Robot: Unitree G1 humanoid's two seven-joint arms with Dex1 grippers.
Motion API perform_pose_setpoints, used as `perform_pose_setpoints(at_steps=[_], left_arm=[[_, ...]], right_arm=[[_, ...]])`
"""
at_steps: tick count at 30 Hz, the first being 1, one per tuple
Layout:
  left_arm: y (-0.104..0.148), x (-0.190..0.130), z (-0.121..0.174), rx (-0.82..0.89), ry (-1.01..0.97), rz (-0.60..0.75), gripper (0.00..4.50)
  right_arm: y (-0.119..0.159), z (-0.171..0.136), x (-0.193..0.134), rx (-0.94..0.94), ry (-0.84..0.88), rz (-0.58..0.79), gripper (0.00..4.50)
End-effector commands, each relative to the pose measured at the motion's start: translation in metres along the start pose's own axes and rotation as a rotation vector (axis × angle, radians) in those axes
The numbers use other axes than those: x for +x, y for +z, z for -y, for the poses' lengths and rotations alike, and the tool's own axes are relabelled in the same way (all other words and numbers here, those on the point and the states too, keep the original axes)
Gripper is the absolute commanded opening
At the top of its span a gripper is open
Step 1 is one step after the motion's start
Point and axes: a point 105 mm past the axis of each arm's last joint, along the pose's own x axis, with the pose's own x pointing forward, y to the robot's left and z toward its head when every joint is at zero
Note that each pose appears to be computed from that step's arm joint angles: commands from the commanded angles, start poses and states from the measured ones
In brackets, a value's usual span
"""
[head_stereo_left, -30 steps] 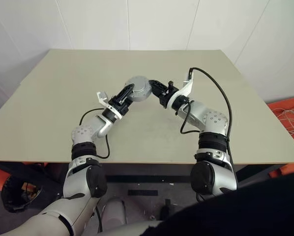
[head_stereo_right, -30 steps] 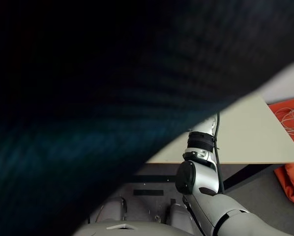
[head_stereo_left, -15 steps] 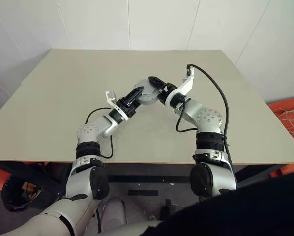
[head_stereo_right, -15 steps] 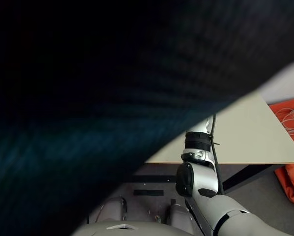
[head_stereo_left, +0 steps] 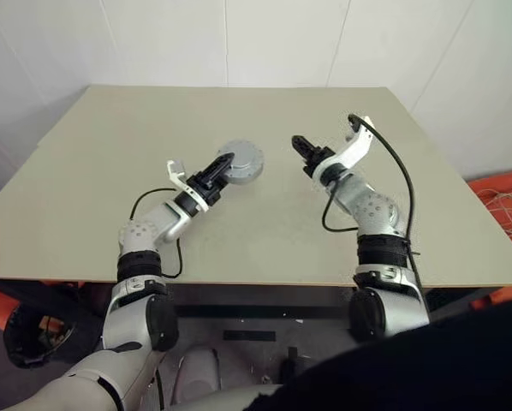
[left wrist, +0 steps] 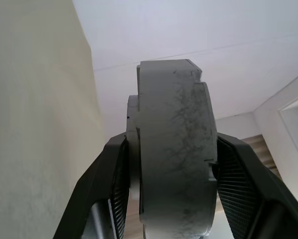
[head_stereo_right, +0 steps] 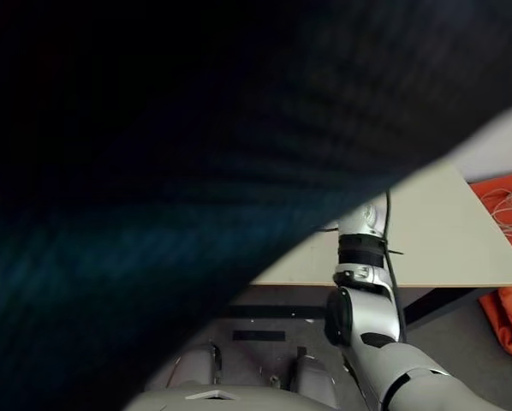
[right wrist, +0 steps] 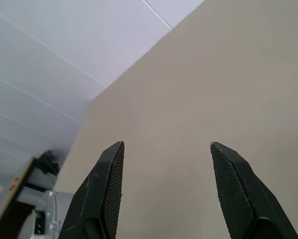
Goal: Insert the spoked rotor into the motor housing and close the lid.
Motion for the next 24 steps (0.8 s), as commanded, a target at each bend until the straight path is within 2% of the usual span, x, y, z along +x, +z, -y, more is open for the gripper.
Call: perform_pose_setpoints(at_steps=[1,5,7,11,15,21,24], left_arm=[[0.016,0.008,0.033,0.157,-0.086,0.026,2.10],[0.028,0.007,0.035,0.323,-0.034,0.044,2.10],[0.037,0.007,0.035,0.398,-0.005,0.065,2.10],[0.056,0.005,0.031,0.505,0.071,0.132,2.10],[0.074,0.001,0.022,0.524,0.129,0.223,2.10],[0.100,-0.019,-0.003,0.480,0.293,0.378,2.10],[0.114,-0.034,-0.015,0.405,0.349,0.461,2.10]], right_arm=[[0.022,-0.014,-0.017,-0.294,0.092,0.044,3.09],[0.016,0.016,-0.042,-0.788,0.024,-0.065,3.09],[0.013,0.025,-0.052,-0.880,0.023,-0.110,3.09],[0.017,0.028,-0.063,-0.855,0.031,-0.106,3.09],[0.017,0.027,-0.064,-0.812,0.029,-0.097,3.09],[0.017,0.024,-0.061,-0.787,0.024,-0.083,3.09],[0.018,0.022,-0.060,-0.772,0.027,-0.079,3.09]])
